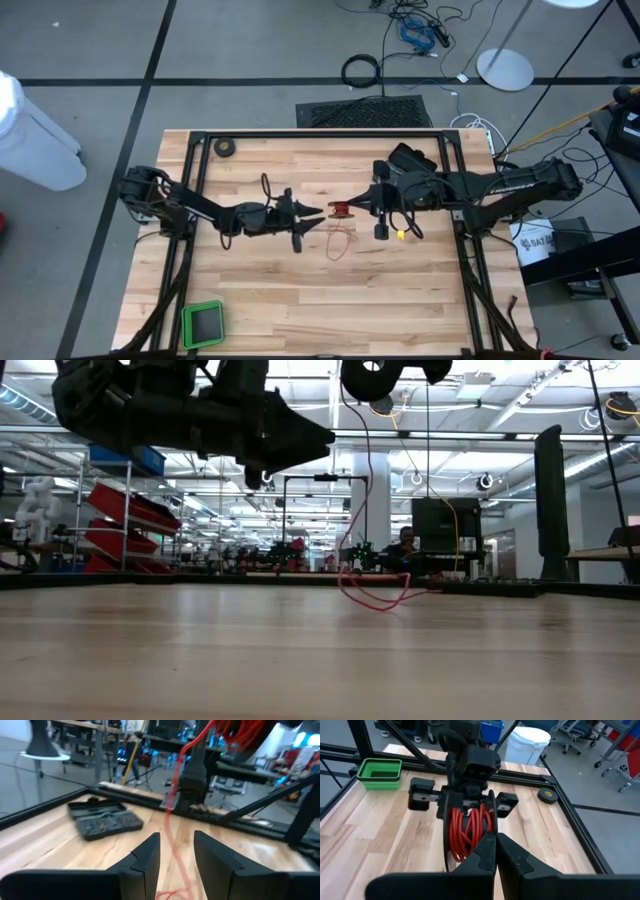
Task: Coil cords
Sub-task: Uncoil the red wire from the spool
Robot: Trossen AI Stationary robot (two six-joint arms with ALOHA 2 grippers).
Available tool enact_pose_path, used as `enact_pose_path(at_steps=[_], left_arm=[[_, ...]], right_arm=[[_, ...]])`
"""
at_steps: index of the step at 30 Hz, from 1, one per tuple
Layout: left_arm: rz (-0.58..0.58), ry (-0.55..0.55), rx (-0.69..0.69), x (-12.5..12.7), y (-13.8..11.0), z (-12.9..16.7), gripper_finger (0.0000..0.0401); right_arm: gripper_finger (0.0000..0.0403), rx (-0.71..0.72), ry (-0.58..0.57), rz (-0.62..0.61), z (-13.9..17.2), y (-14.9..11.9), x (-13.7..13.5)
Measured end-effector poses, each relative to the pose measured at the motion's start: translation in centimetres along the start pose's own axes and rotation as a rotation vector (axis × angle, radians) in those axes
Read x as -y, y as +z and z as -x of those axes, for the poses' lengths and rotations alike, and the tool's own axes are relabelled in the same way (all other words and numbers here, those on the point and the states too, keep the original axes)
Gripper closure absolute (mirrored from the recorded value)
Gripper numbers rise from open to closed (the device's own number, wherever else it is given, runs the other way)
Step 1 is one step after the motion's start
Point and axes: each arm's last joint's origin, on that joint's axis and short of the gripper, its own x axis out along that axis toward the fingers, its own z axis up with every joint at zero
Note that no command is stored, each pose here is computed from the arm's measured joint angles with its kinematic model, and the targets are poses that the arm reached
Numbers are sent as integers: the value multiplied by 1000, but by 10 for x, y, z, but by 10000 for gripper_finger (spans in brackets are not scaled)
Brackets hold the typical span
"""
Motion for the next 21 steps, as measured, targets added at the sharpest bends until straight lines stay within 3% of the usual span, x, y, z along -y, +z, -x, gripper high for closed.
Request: enact_pose_path(at_steps=[12,16,21], left_arm=[[-34,-91,76,6,11,-7,269],[-108,-88,57,5,8,-8,234],[-112,-36,55,-2,8,-10,180]], right_arm=[[403,50,-7,-7,0,5,1],[403,77,-8,-34,0,8,1],[403,71,4,-71,-2,7,-2]])
